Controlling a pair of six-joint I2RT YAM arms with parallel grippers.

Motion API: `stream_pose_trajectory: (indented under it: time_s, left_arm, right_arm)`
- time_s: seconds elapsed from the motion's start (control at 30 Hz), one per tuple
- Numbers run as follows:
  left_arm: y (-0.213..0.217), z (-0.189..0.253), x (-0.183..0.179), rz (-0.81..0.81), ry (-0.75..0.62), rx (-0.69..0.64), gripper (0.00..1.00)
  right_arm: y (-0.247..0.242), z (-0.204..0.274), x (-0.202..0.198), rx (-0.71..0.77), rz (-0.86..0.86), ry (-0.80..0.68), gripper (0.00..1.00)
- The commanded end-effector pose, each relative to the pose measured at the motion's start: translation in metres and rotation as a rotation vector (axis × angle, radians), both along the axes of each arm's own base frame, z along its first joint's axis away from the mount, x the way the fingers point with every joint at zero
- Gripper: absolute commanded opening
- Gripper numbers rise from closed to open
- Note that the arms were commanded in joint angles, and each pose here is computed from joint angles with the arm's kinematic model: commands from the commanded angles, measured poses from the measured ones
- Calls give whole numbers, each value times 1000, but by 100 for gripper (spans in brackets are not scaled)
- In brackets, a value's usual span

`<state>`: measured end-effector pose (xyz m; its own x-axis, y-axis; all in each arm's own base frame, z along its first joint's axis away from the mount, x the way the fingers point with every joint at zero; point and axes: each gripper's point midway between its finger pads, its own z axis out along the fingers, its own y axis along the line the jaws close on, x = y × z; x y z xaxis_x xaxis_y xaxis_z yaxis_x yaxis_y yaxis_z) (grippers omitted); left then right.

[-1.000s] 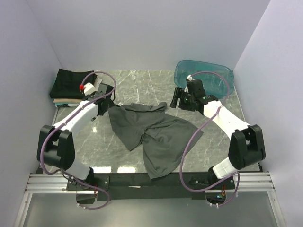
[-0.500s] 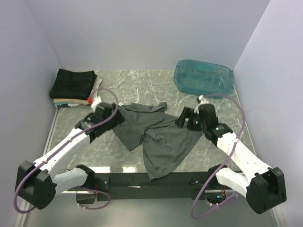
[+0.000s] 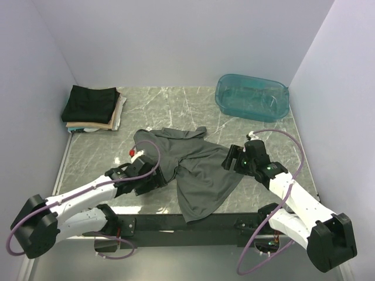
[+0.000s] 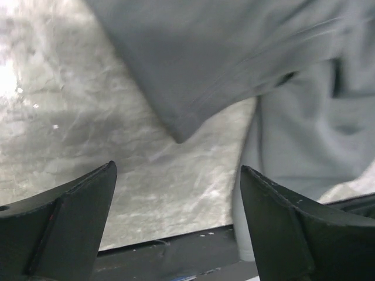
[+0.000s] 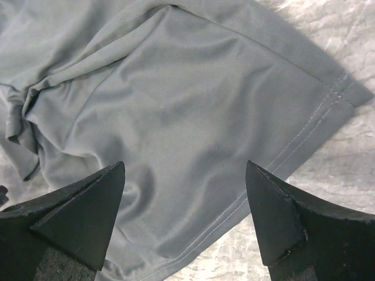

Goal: Fold and stack the t-shirts
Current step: Flatten the tshirt out

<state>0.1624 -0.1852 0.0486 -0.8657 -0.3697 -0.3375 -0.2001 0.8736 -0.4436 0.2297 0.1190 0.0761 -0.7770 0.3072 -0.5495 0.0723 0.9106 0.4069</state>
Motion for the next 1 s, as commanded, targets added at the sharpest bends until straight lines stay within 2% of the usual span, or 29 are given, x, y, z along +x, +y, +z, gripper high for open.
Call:
stream_pose_trajectory:
  time_s: [0.0,0.4,0.5,0.57,0.63,0.67,0.73,0.8,0.87,0.97]
  left_arm:
    - [-7,-6,7,57,7,-20,88]
    - [-11,-27,30,90,26,96,63]
    - [-2,-31,36,147,21,148,49]
    - [8,-34,38,185,21,193,31]
    - [12,-35,41,209,29,232,21]
    - [17,-36,43,230,36,263,12]
    - [23,-36,46,255,42,289,1]
    - [29,-34,47,265,35,317,1]
    - [34,-27,47,279,20,318,1]
    - [51,-18,44,316,6,338,1]
  right_arm:
    - [-8,6,8,-32,-45,-31,90]
    - [-3,10,15,-42,2,-61,90]
    - [6,14,22,-30,55,-74,90]
    - [17,25,32,-22,127,-116,90]
    - [26,41,47,-40,201,-164,90]
    - [30,46,51,-46,224,-174,90]
    - [36,56,68,-78,269,-200,90]
    - [44,70,83,-98,320,-240,90]
    - [55,62,92,-134,377,-209,90]
    - [76,59,109,-258,547,-244,90]
